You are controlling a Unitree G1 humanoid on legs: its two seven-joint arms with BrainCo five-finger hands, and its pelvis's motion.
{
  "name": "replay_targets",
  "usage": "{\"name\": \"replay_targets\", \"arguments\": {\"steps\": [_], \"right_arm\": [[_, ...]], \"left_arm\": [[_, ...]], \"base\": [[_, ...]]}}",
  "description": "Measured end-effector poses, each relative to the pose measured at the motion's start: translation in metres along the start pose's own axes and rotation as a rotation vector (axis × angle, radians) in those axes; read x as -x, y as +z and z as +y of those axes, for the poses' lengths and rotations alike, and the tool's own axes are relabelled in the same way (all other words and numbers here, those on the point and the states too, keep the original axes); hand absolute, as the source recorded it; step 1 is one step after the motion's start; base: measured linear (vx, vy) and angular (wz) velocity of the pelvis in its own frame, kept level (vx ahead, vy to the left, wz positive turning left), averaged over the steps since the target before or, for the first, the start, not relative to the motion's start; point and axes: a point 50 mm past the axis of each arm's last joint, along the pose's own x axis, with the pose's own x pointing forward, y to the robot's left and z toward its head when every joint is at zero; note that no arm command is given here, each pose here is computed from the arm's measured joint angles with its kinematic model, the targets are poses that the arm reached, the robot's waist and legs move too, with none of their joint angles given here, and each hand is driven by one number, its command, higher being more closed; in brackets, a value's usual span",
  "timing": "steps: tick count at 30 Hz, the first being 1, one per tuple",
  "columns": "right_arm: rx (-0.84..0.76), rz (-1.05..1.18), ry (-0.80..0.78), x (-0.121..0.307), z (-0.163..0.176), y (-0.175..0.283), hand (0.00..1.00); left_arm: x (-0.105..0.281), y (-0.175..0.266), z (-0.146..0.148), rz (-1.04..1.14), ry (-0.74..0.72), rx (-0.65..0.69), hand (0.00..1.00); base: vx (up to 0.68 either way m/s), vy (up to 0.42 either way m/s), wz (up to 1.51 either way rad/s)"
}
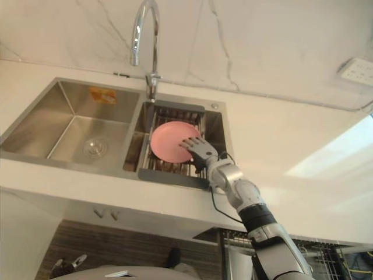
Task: Walk over to the sink, pick up the cup, carry it to the dishwasher, place the cup inside the dishwasher, then close the dishwasher door
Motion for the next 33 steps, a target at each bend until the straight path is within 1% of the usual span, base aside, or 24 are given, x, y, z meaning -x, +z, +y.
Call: {"name": "replay_targets", "arguments": {"steps": [3, 9, 10, 16, 33], "right_arm": [[0.022, -0.012, 0.020, -0.001, 0.006, 0.004, 0.00], [0.042, -0.031, 0.023, -0.004, 0.008, 0.011, 0.00], [0.047, -0.032, 0.024, -0.004, 0.008, 0.011, 1.00], [0.072, -0.071, 0.037, -0.004, 0.012, 0.019, 1.00], [0.105, -0.035, -0.112, -0.004, 0.009, 0.020, 1.00]], "left_arm": [[0.000, -0.001, 0.000, 0.002, 0.000, 0.000, 0.00], [0.000, 0.000, 0.000, 0.001, 0.000, 0.000, 0.00], [0.000, 0.000, 0.000, 0.001, 0.000, 0.000, 0.00], [0.000, 0.000, 0.000, 0.000, 0.000, 0.000, 0.00], [0.000, 0.001, -0.002, -0.005, -0.007, -0.010, 0.00]], "base": [[0.00, 0.000, 0.00], [0.00, 0.006, 0.00], [0.01, 0.035, 0.00], [0.00, 0.021, 0.00], [0.00, 0.006, 0.00]]}}
